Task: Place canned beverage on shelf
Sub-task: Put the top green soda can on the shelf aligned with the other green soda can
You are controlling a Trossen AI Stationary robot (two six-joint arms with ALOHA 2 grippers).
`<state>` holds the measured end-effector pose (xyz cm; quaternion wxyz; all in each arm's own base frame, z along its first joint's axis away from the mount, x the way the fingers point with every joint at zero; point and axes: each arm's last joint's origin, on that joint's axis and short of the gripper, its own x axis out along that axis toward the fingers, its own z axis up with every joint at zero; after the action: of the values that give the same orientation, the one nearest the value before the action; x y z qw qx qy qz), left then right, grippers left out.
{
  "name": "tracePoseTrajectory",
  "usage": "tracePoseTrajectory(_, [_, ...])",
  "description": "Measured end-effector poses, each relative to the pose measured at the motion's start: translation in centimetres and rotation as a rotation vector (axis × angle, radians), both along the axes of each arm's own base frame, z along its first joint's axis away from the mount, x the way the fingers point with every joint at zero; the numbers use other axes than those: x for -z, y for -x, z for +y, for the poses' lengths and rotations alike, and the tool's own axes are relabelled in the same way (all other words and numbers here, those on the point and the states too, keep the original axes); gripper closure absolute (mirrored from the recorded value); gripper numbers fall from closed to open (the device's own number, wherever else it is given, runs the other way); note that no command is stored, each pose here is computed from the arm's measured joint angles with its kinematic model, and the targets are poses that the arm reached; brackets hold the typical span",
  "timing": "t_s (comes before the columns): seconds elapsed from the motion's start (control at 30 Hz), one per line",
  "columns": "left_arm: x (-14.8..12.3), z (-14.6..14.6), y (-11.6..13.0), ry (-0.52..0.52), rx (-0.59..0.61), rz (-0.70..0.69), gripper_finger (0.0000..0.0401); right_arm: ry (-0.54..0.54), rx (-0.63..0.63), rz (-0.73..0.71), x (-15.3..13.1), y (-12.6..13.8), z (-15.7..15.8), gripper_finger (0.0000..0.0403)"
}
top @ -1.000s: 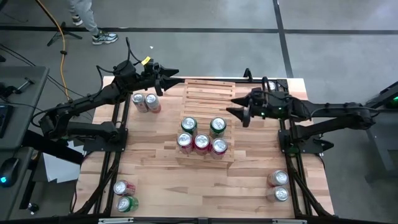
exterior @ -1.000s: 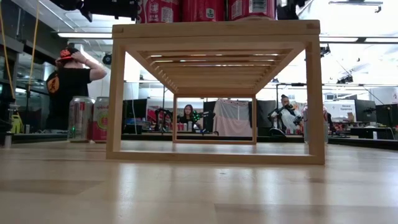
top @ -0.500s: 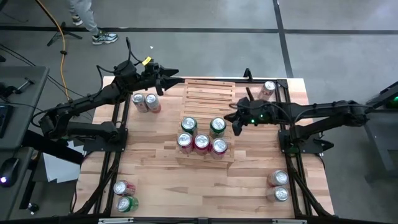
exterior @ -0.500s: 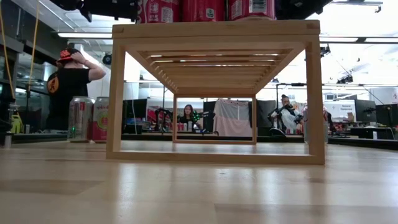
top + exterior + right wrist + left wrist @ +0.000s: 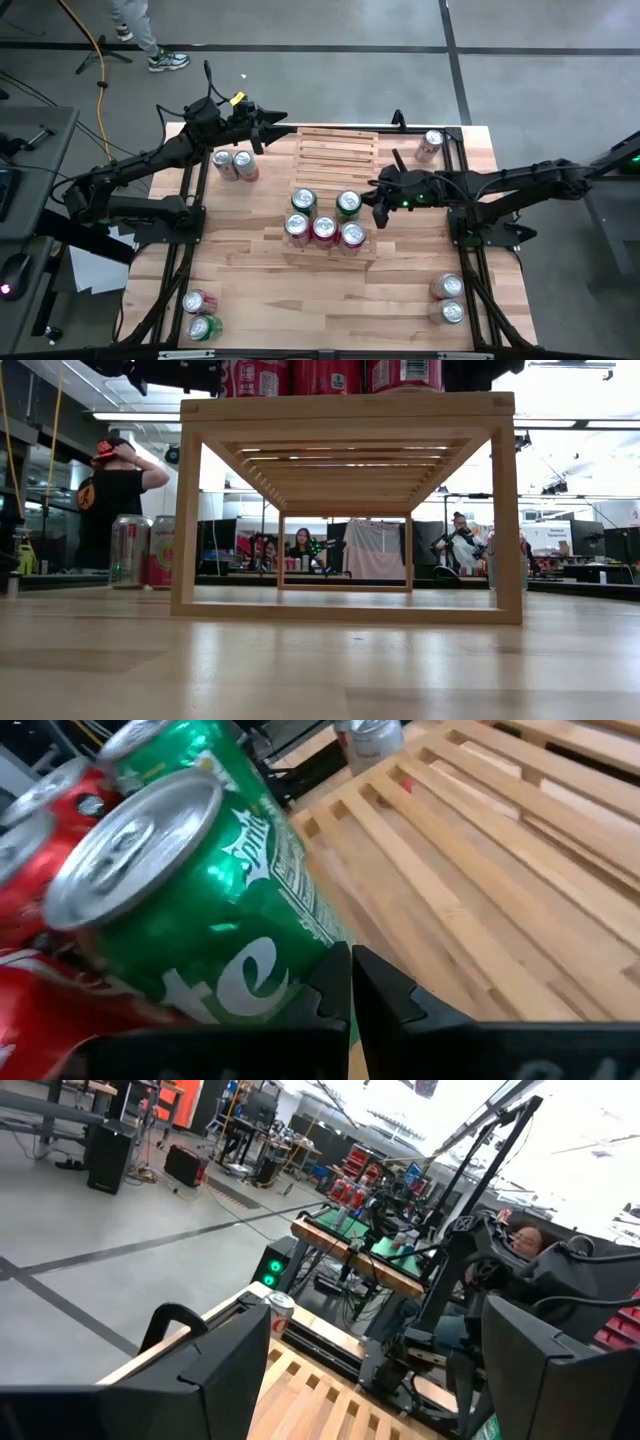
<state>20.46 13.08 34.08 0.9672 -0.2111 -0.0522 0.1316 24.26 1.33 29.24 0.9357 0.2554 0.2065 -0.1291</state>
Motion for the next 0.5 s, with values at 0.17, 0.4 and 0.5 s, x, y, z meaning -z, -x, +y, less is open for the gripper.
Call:
tracePoseTrajectory(0.17, [0.00,0.00,0.00,0.001,-0.001,0.000,0.0142,-0.002,-0.011,-0.018,-0.15,-0.06,0.26,0.0403])
tracePoseTrajectory(0.4, [0.01,-0.03,-0.02,0.008,0.000,-0.001,0.0142,0.009,-0.041,-0.060,-0.48,-0.36,0.45,0.0403])
tracePoseTrajectory(0.5, [0.01,-0.03,-0.02,0.008,0.000,-0.001,0.0142,0.016,-0.048,-0.076,-0.58,-0.52,0.47,0.0403])
